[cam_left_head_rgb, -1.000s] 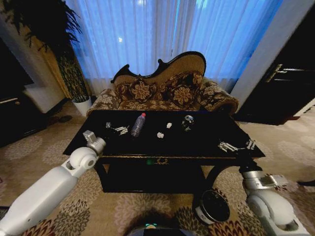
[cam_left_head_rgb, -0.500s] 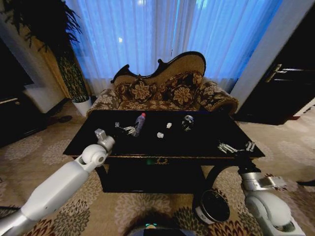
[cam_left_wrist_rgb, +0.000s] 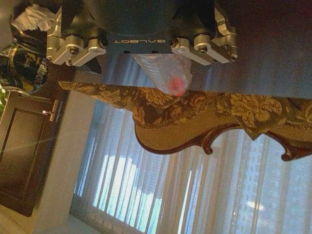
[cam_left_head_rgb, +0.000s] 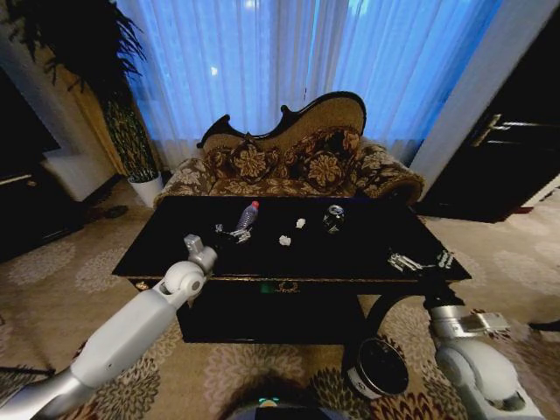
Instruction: Move to the front of the table and place the trash on the table into the trash bin.
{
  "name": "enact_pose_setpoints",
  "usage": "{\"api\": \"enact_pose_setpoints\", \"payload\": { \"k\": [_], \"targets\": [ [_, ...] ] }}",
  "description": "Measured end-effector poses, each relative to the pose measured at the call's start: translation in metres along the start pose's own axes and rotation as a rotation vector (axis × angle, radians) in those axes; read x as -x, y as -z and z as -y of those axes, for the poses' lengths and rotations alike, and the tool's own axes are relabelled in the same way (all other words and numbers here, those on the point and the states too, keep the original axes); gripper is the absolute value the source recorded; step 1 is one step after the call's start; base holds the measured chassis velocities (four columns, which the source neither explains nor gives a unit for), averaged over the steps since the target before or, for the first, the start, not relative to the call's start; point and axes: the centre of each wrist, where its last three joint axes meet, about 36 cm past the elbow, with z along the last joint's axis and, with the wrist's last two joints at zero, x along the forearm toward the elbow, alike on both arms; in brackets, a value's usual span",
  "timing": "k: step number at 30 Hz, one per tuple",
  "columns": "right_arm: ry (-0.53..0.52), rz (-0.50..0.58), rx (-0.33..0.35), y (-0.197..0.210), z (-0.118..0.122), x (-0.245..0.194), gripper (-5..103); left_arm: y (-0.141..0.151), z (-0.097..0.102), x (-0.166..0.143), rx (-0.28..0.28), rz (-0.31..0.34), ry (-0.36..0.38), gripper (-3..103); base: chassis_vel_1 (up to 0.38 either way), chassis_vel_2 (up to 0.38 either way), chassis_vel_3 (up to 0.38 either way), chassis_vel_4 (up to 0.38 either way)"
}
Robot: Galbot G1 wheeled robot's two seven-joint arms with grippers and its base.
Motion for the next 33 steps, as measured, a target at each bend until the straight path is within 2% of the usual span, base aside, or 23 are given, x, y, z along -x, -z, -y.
{"api": "enact_pose_setpoints", "payload": {
  "k": [6, 13, 15, 16, 19, 21, 24, 26, 29, 33],
  "targets": [
    [-0.001, 0.002, 0.001, 0.001, 0.001, 0.001, 100, -0.012, 0.012, 0.009, -0.009, -0.020, -0.019, 100, 0.000, 0.000, 0.000, 0.000],
    [-0.003, 0.003, -0.002, 0.001, 0.003, 0.002, 100, -0.019, 0.012, 0.004, -0.005, -0.033, -0.012, 102, 0.000, 0.000, 0.000, 0.000],
    [-0.003, 0.003, -0.001, 0.000, 0.002, 0.002, 100, -0.020, 0.007, -0.001, -0.003, -0.033, 0.003, 93, 0.000, 0.000, 0.000, 0.000],
    [-0.003, 0.003, -0.001, 0.000, 0.002, 0.002, 100, -0.020, 0.007, -0.001, -0.003, -0.033, 0.003, 93, 0.000, 0.000, 0.000, 0.000],
    [-0.001, 0.001, 0.004, -0.001, 0.000, 0.002, 100, -0.021, 0.004, -0.006, 0.003, -0.034, 0.012, 77, 0.000, 0.000, 0.000, 0.000],
    [-0.001, -0.001, 0.006, -0.002, 0.000, 0.002, 100, -0.021, 0.005, -0.008, 0.003, -0.033, 0.012, 77, 0.000, 0.000, 0.000, 0.000],
    [0.000, -0.003, 0.006, -0.002, -0.001, 0.001, 100, -0.020, 0.005, -0.012, 0.008, -0.029, 0.011, 60, 0.000, 0.000, 0.000, 0.000],
    [0.000, -0.003, 0.005, -0.002, -0.001, 0.001, 100, -0.019, 0.005, -0.013, 0.010, -0.028, 0.011, 60, 0.000, 0.000, 0.000, 0.000],
    [0.003, 0.000, 0.004, -0.001, -0.001, 0.001, 100, -0.014, 0.005, -0.019, 0.021, -0.023, 0.009, 50, 0.000, 0.000, 0.000, 0.000],
    [0.004, -0.001, 0.002, 0.000, -0.002, 0.001, 100, -0.009, 0.004, -0.026, 0.033, -0.022, 0.013, 46, 0.000, 0.000, 0.000, 0.000]
  ]
}}
